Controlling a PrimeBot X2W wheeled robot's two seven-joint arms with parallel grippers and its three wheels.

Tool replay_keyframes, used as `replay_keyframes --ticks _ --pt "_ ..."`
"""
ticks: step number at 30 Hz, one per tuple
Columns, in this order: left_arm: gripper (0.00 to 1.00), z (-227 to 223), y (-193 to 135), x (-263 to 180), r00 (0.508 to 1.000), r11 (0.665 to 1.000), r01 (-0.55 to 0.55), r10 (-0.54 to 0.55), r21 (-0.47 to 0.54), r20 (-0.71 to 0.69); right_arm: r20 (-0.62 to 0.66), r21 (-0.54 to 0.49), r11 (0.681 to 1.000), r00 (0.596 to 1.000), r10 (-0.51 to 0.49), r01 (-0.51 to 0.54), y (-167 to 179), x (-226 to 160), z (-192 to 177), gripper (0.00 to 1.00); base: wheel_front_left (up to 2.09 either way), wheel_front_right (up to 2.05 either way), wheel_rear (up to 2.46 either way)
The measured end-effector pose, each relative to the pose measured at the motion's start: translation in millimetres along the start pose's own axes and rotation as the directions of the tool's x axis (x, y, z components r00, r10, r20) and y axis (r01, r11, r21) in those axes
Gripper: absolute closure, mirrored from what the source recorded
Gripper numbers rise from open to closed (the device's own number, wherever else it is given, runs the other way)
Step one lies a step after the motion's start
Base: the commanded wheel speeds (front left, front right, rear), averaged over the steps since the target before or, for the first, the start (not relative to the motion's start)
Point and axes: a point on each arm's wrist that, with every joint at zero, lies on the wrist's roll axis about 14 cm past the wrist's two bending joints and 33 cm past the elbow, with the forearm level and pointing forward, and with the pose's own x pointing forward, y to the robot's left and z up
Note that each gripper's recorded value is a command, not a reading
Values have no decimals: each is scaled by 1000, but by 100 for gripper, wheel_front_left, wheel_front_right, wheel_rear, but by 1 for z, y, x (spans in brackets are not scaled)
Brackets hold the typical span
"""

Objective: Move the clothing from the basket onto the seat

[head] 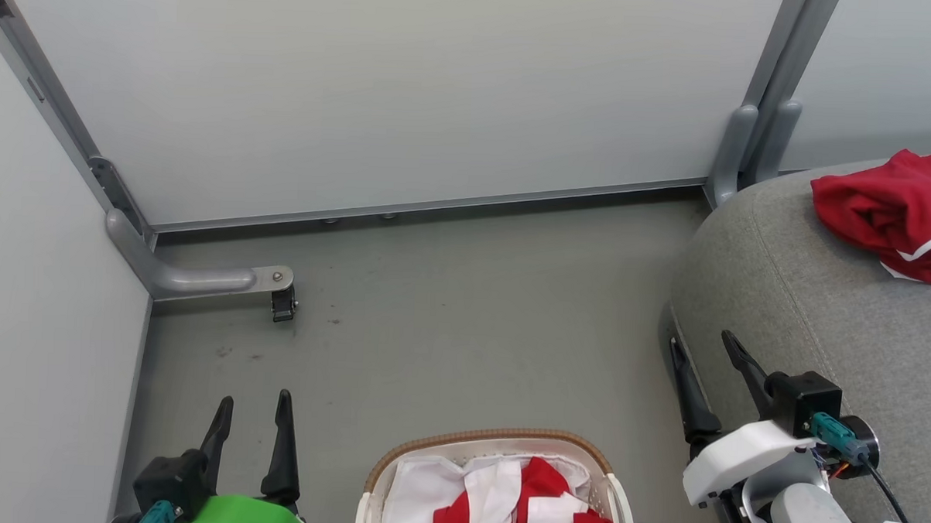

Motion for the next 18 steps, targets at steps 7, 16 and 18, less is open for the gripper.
replay_keyframes --ticks 7,16,18 --pt "0 0 0 0 1000 1000 1 -1 0 0 1 0 1000 1000 -1 1 0 0 0 0 0 0 0" --pt "0 0 -2 0 1000 1000 6 -6 0 1 1 3 1000 1000 0 0 0 -1 0 0 0 0 0" --pt "0 0 -2 0 1000 1000 7 -7 0 1 1 4 1000 1000 0 0 0 -1 0 0 0 0 0"
